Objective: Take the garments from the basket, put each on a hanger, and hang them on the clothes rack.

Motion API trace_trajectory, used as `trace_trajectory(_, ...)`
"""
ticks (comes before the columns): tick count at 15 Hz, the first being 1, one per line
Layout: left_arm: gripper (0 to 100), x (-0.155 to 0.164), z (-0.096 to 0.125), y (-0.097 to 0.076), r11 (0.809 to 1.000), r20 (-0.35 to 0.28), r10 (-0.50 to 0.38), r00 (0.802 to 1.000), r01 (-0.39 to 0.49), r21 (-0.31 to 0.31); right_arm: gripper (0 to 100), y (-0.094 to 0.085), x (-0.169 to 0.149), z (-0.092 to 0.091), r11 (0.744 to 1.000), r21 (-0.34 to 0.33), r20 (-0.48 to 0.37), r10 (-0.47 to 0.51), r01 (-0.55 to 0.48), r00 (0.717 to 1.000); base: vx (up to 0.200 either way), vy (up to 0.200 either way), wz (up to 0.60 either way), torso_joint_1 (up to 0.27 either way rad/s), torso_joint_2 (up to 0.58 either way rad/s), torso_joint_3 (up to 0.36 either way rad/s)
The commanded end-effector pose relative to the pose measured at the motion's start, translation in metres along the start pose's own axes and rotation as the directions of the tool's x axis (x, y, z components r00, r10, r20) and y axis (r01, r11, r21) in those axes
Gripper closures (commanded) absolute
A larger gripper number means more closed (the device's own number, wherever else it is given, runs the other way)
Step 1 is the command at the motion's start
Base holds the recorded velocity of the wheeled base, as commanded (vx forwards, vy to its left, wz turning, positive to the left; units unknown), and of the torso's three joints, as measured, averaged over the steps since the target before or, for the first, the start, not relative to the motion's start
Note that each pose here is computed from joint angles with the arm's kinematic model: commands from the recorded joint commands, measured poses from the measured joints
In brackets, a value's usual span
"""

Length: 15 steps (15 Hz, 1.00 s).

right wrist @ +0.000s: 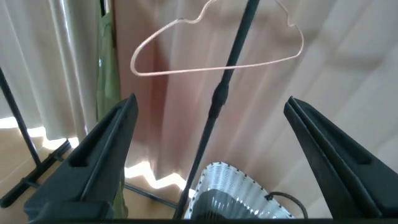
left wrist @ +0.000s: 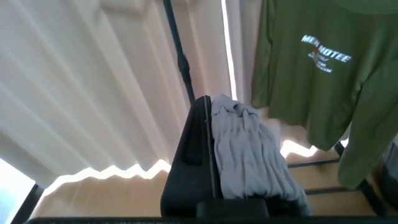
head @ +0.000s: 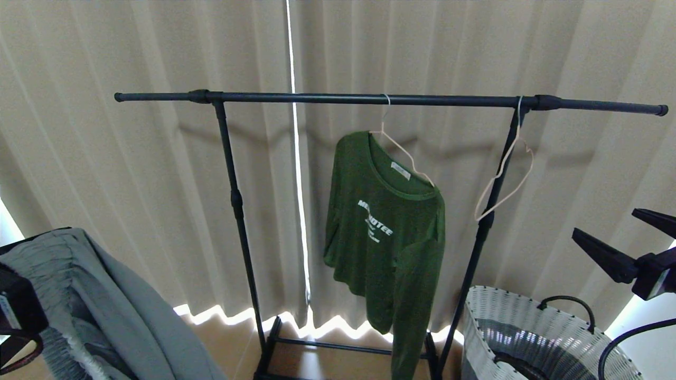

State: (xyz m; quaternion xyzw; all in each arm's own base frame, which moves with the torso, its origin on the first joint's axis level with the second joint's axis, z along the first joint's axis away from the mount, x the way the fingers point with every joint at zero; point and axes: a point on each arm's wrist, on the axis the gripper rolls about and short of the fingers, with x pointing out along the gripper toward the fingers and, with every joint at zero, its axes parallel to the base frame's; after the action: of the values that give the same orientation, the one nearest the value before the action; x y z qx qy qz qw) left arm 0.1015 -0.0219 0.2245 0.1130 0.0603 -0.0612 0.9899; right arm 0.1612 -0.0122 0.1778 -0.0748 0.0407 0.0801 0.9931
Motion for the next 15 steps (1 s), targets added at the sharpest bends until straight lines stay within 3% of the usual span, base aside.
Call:
trace_trajectory(1,100,0.003,-0.003,-0.001,1.0,-0.017,-0.001,1.0,0.001,0.001,0,0.0,0.001,-0.001,1.0,0.001,-0.006,0.001,-0.001,1.0,0.0,0.0,0.0,0.0,0.0,0.0)
trace_trajectory(15,100,0.014,-0.006,-0.004,1.0,-0.059,-0.023,0.998,0.023,0.004,0,-0.003,0.005,0.011,1.0,-0.009,0.026,-0.004,0.004,1.0,0.171,0.0,0.0,0.002,0.0,0.001)
